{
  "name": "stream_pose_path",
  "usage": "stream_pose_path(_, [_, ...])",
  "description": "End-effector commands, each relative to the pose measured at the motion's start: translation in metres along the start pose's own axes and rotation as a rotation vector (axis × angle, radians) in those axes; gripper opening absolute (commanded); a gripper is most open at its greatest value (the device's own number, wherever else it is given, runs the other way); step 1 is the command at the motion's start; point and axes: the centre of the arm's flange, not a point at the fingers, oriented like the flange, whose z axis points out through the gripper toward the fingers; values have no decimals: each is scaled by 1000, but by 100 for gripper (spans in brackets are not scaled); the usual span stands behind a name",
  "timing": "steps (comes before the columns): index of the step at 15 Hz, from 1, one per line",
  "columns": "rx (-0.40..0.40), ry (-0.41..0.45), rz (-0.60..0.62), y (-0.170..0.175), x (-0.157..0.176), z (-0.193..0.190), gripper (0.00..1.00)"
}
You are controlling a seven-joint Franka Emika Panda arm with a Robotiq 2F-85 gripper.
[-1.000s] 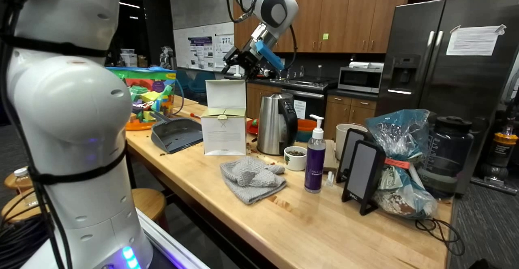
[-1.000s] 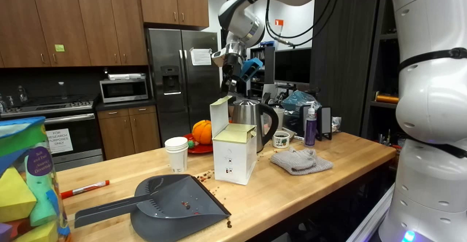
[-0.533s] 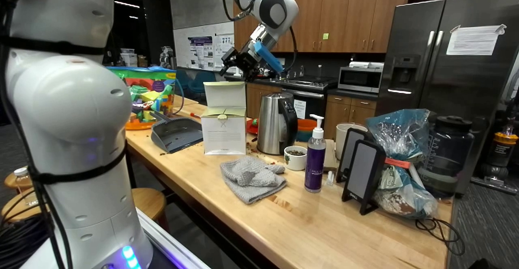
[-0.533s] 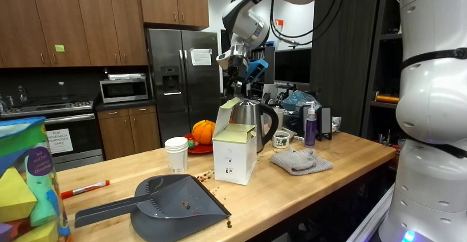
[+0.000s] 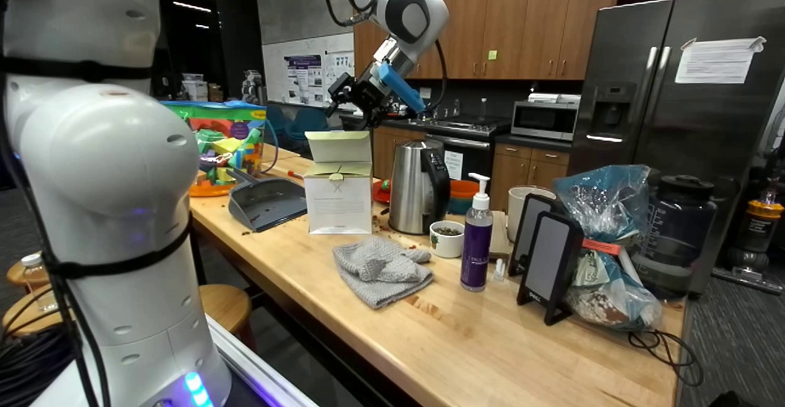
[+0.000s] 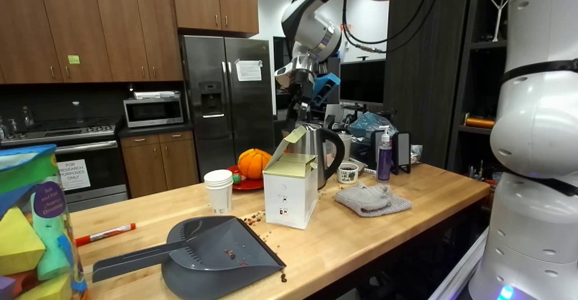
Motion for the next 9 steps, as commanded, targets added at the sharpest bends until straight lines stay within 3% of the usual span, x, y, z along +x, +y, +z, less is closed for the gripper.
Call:
stream_pose_path(1, [-40, 10, 5, -21, -15, 10, 100])
stream_pose_path(9, [-99, 41, 36, -19, -30, 38, 100])
